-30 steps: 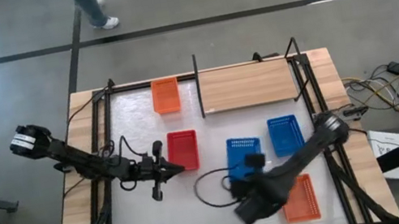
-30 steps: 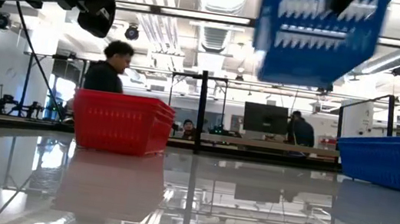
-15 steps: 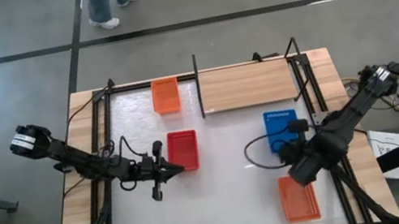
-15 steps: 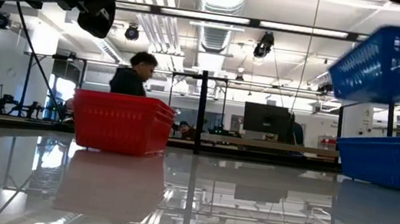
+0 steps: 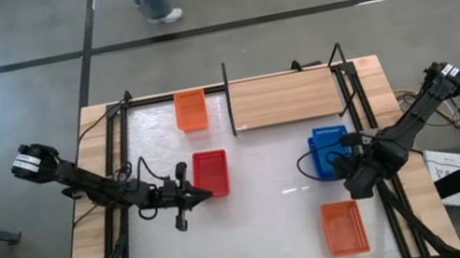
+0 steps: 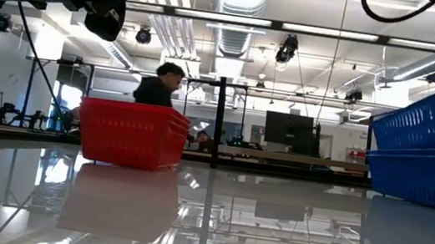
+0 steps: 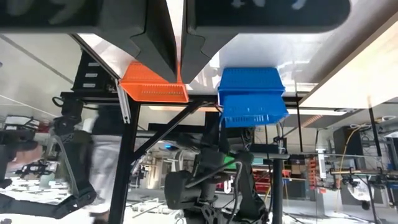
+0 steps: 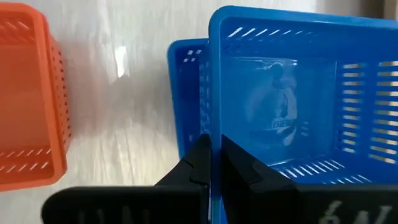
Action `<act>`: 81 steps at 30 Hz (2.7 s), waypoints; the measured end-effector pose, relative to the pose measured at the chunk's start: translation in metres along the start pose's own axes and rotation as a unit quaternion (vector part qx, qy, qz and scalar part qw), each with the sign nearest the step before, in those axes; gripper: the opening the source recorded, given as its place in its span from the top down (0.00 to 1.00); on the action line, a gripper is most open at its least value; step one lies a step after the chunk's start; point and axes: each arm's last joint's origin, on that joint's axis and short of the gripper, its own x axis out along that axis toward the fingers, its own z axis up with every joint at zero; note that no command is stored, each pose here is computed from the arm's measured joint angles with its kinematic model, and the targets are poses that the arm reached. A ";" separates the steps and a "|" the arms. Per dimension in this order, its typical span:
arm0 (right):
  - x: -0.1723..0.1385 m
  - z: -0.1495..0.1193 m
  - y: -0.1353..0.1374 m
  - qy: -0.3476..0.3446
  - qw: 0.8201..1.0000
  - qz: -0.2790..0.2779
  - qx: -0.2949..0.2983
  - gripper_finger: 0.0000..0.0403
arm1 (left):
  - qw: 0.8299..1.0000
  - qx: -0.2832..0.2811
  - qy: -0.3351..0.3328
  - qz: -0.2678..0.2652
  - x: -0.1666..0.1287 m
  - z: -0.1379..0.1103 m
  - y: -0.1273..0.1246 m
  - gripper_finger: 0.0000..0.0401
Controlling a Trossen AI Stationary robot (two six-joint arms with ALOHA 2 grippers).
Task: Stack baskets on shelf by color
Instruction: Stack the left blue basket on top of the right stacked blue baskets, then stack the top orange basket on top of the bottom stacked orange baskets
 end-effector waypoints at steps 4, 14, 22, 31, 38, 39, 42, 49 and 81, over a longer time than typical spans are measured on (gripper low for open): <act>0.007 -0.001 0.002 -0.006 1.000 0.005 -0.008 0.98 | 1.000 0.006 0.000 0.001 0.000 0.000 0.000 0.99; 0.016 0.003 0.009 0.013 1.000 0.006 -0.018 0.94 | 1.000 0.010 0.004 0.001 0.001 -0.002 0.000 0.99; 0.025 0.008 0.015 0.037 0.999 -0.012 -0.012 0.77 | 1.000 0.010 0.006 0.001 0.001 -0.002 0.000 0.99; -0.002 0.020 0.014 -0.032 0.999 0.009 0.029 0.66 | 0.998 0.008 0.001 0.055 0.001 -0.001 0.003 0.99; 0.002 0.027 0.017 -0.209 0.975 0.070 0.029 0.79 | 0.989 -0.010 0.012 0.144 0.000 0.000 0.020 0.99; 0.005 0.028 0.018 -0.231 0.970 0.078 0.024 0.83 | 0.987 -0.013 0.022 0.156 0.000 0.001 0.024 0.99; 0.016 0.029 0.022 -0.295 0.951 0.089 0.019 0.95 | 0.979 -0.027 0.065 0.192 -0.002 0.003 0.044 0.99; 0.042 0.034 0.030 -0.431 0.900 0.071 -0.007 0.97 | 0.950 -0.053 0.186 0.246 -0.007 0.020 0.092 0.99; 0.054 0.035 0.034 -0.487 0.871 0.044 -0.044 0.97 | 0.783 0.171 0.493 0.339 0.020 0.001 0.216 0.58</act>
